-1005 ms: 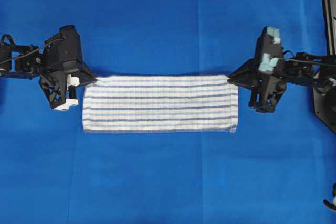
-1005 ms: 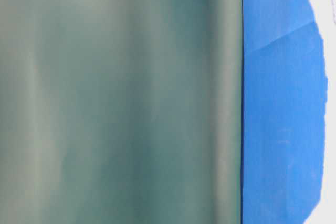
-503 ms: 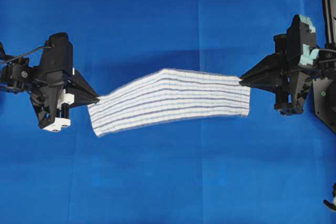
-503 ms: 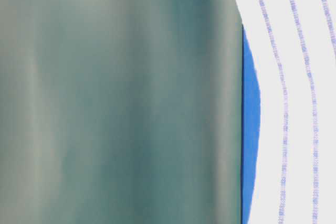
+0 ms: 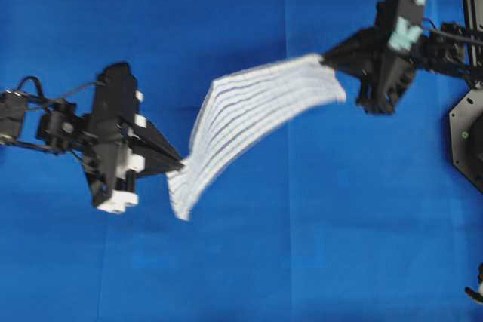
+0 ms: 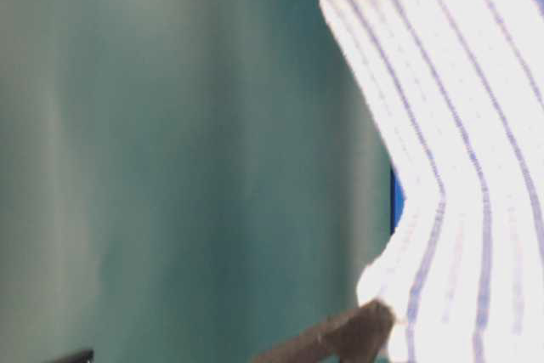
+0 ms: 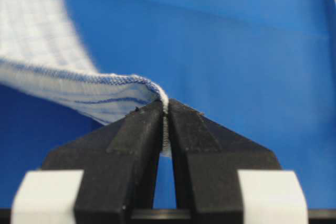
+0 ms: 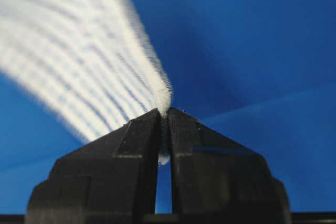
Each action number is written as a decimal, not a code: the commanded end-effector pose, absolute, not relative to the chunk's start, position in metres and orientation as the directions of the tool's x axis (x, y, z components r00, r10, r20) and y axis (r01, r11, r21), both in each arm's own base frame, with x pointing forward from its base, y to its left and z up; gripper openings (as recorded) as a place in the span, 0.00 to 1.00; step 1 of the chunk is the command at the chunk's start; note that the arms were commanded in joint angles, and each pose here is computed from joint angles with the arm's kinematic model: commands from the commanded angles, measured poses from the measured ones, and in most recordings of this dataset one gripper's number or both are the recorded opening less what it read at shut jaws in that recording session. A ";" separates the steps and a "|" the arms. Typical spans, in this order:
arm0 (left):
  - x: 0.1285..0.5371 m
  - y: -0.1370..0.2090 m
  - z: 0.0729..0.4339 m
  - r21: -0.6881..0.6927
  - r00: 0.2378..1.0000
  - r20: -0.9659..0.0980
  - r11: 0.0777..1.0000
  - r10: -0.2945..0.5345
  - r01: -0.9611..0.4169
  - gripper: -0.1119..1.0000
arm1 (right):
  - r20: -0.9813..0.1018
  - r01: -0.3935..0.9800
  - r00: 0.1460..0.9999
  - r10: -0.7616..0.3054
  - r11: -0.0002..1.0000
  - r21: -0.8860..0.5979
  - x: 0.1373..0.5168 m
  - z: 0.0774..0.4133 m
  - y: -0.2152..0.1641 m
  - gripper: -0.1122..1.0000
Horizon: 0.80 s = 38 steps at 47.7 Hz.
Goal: Fold the blue towel.
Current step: 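Lift the folded strip and rotate it to lie vertically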
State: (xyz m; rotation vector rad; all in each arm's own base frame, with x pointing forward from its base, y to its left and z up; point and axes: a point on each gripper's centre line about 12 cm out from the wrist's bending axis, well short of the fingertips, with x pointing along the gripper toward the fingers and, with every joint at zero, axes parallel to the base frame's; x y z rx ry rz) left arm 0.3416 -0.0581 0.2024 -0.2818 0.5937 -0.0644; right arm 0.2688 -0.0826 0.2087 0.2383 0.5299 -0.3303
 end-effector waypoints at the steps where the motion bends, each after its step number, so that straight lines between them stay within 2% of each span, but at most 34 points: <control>1: 0.360 -0.066 0.218 -0.287 0.853 -0.498 0.958 -0.156 0.008 0.12 | -0.481 0.386 0.828 -0.289 0.915 0.115 0.280 0.224 -0.098 0.15; 12: 0.399 -0.080 0.223 -0.288 0.863 -0.475 0.957 -0.172 0.032 0.12 | -0.428 0.425 0.828 -0.362 0.903 0.058 0.299 0.236 -0.129 0.15; 23: 0.433 -0.087 0.230 -0.286 0.878 -0.446 0.957 -0.176 0.047 0.12 | -0.419 0.458 0.810 -0.410 0.889 0.014 0.312 0.239 -0.157 0.15; 38: 0.474 -0.090 0.227 -0.289 0.895 -0.414 0.956 -0.167 0.045 0.12 | -0.411 0.513 0.781 -0.471 0.858 -0.009 0.302 0.241 -0.181 0.15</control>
